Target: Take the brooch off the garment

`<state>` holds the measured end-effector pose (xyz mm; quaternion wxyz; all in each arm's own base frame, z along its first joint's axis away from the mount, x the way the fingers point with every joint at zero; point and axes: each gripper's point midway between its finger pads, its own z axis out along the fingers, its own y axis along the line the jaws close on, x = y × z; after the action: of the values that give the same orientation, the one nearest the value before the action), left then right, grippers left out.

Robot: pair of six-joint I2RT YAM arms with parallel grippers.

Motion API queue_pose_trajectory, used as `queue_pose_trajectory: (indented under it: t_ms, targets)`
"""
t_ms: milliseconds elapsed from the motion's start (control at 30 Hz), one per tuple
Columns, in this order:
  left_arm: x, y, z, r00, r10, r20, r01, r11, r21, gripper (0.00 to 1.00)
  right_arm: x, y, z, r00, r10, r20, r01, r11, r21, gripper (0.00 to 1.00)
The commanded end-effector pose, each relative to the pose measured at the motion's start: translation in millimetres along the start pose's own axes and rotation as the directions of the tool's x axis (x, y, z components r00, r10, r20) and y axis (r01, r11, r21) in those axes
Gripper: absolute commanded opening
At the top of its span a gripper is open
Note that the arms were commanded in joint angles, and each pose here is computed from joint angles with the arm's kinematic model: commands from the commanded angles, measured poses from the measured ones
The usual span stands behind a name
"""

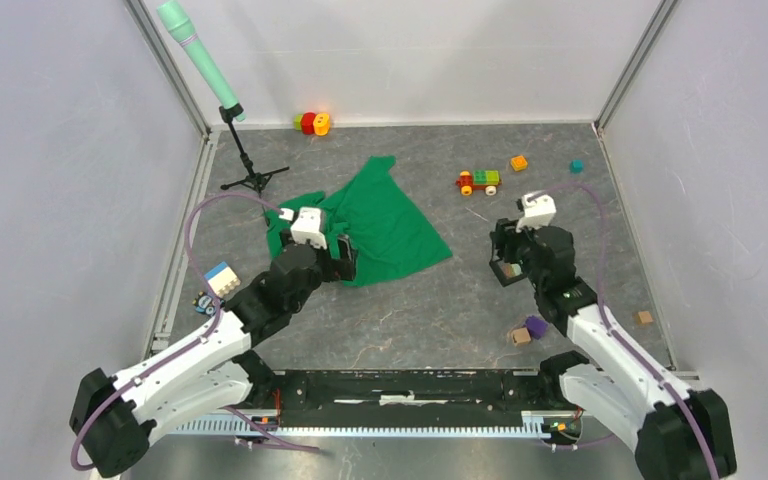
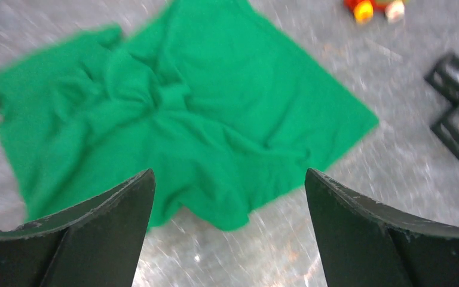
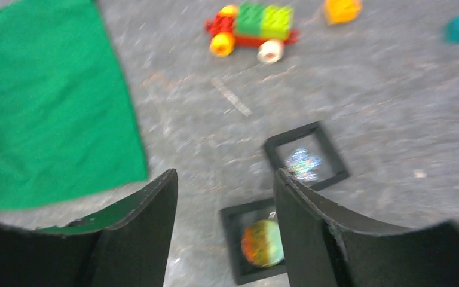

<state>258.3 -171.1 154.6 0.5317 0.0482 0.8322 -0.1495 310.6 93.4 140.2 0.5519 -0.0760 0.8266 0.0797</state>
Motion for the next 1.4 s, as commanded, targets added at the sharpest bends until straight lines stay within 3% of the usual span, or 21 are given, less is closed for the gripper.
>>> queue_pose_trajectory:
  t_ms: [0, 67, 200, 367, 433, 667, 767, 867, 900, 967, 1100, 1367]
  targets:
    - [-49.1, 38.4, -9.5, 0.957, 0.115, 0.266, -0.068, 0.981, -0.180, 1.00, -20.9, -61.5, -20.4, 0.966, -0.049, 0.254, -0.036, 0.947, 0.319, 0.70]
    - [-53.9, 49.4, -12.6, 0.927, 0.172, 0.334, -0.099, 0.969, -0.227, 1.00, -9.7, -77.0, -32.7, 0.930, -0.031, 0.366, -0.116, 0.920, 0.375, 0.71]
    - [-59.2, 81.9, -8.1, 0.902, 0.215, 0.374, -0.070, 0.928, -0.365, 1.00, 15.2, -86.9, -54.9, 0.868, -0.112, 0.484, -0.103, 0.912, 0.396, 0.88]
    - [-52.3, 128.7, 5.2, 0.911, 0.286, 0.299, -0.104, 0.858, -0.503, 1.00, 40.3, -113.7, -58.4, 0.915, -0.248, 0.319, 0.031, 0.830, 0.556, 0.89]
    - [-42.1, 149.7, 6.7, 0.913, 0.285, 0.292, -0.090, 0.838, -0.538, 1.00, 46.8, -119.3, -62.5, 0.911, -0.260, 0.319, 0.032, 0.817, 0.575, 0.89]
    - [-18.9, 186.3, 29.3, 0.921, 0.249, 0.298, -0.055, 0.843, -0.535, 1.00, 58.3, -130.7, -56.9, 0.925, -0.263, 0.274, 0.050, 0.800, 0.598, 0.87]
    - [-23.8, 190.4, 46.5, 0.930, 0.244, 0.275, -0.079, 0.863, -0.499, 0.97, 58.5, -127.7, -43.6, 0.930, -0.247, 0.273, 0.059, 0.833, 0.550, 0.86]
    - [-11.1, 205.5, 64.3, 0.939, 0.166, 0.303, -0.013, 0.893, -0.450, 0.97, 52.1, -114.0, -36.9, 0.906, -0.300, 0.299, 0.127, 0.866, 0.484, 0.82]
    - [-13.1, 210.9, 67.6, 0.931, 0.167, 0.325, -0.004, 0.895, -0.447, 0.97, 49.9, -114.5, -35.8, 0.903, -0.305, 0.302, 0.129, 0.864, 0.487, 0.82]
    - [-6.5, 206.4, 73.7, 0.959, 0.145, 0.245, -0.032, 0.910, -0.414, 1.00, 63.5, -120.2, -20.8, 0.939, -0.261, 0.223, 0.126, 0.867, 0.483, 0.84]
    - [-6.9, 206.0, 77.5, 0.957, 0.154, 0.245, -0.044, 0.914, -0.404, 1.00, 61.9, -123.0, -18.8, 0.941, -0.244, 0.234, 0.108, 0.872, 0.477, 0.98]
    - [-7.8, 206.2, 77.0, 0.954, 0.158, 0.254, -0.043, 0.913, -0.406, 1.00, 61.7, -123.6, -21.2, 0.939, -0.248, 0.239, 0.106, 0.869, 0.482, 0.98]
